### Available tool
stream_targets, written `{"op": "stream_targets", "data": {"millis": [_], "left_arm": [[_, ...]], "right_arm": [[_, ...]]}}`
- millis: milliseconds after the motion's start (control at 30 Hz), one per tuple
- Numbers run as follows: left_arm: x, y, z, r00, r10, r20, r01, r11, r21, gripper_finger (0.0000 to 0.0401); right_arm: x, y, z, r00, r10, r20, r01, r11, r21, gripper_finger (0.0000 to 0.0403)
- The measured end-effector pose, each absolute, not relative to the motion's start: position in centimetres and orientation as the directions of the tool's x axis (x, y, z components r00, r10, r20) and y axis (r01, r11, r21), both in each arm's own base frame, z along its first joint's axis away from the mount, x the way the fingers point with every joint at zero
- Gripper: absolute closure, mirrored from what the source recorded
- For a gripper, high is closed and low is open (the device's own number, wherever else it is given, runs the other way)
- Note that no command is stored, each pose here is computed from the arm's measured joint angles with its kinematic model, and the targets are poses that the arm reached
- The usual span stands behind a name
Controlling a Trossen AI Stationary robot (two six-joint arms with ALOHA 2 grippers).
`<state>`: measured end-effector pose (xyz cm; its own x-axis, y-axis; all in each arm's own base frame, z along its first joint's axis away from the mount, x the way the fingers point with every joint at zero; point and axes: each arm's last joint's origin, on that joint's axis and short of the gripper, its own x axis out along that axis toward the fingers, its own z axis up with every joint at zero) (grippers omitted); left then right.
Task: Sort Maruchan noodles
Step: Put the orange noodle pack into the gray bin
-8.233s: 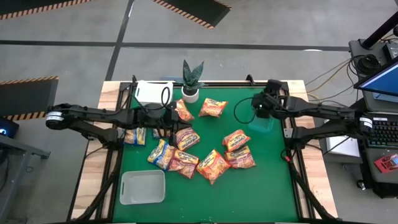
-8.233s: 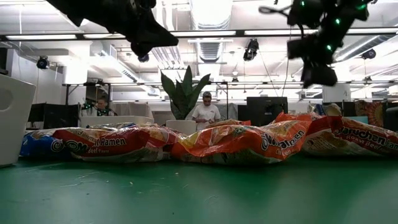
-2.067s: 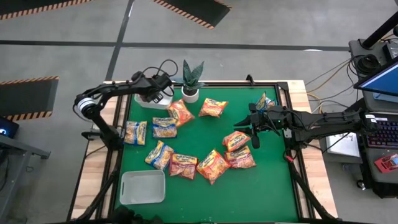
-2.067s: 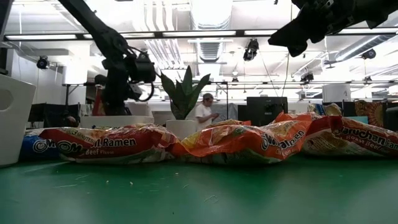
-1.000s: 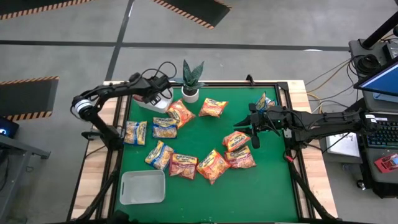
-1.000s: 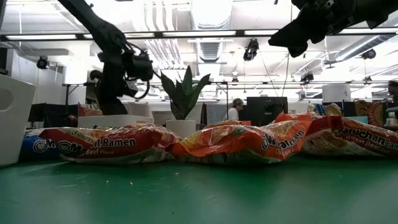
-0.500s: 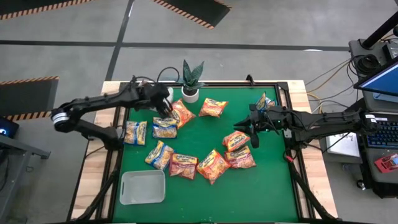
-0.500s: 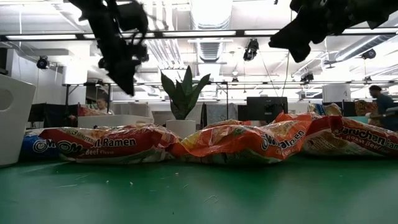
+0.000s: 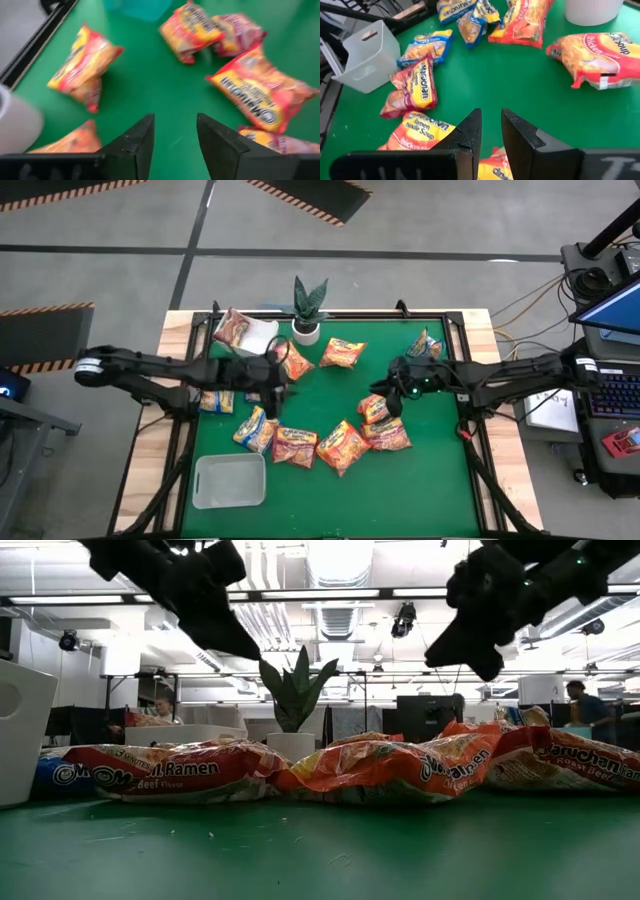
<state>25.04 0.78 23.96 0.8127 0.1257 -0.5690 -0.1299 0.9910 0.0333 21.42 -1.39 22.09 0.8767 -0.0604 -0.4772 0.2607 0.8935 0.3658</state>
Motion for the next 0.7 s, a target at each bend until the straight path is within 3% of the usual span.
{"op": "stream_targets", "data": {"millis": [500,700], "left_arm": [[25.3,0.0,23.0,0.852,0.110,-0.511,-0.127,0.992,0.002,0.0285],[25.3,0.0,23.1,0.858,0.111,-0.502,-0.131,0.991,-0.005,0.0285]], "right_arm": [[25.0,-5.0,24.3,0.837,-0.169,-0.520,0.412,0.821,0.397,0.0338],[25.7,-7.2,23.8,0.768,-0.216,-0.603,0.525,0.752,0.398,0.0309]]}}
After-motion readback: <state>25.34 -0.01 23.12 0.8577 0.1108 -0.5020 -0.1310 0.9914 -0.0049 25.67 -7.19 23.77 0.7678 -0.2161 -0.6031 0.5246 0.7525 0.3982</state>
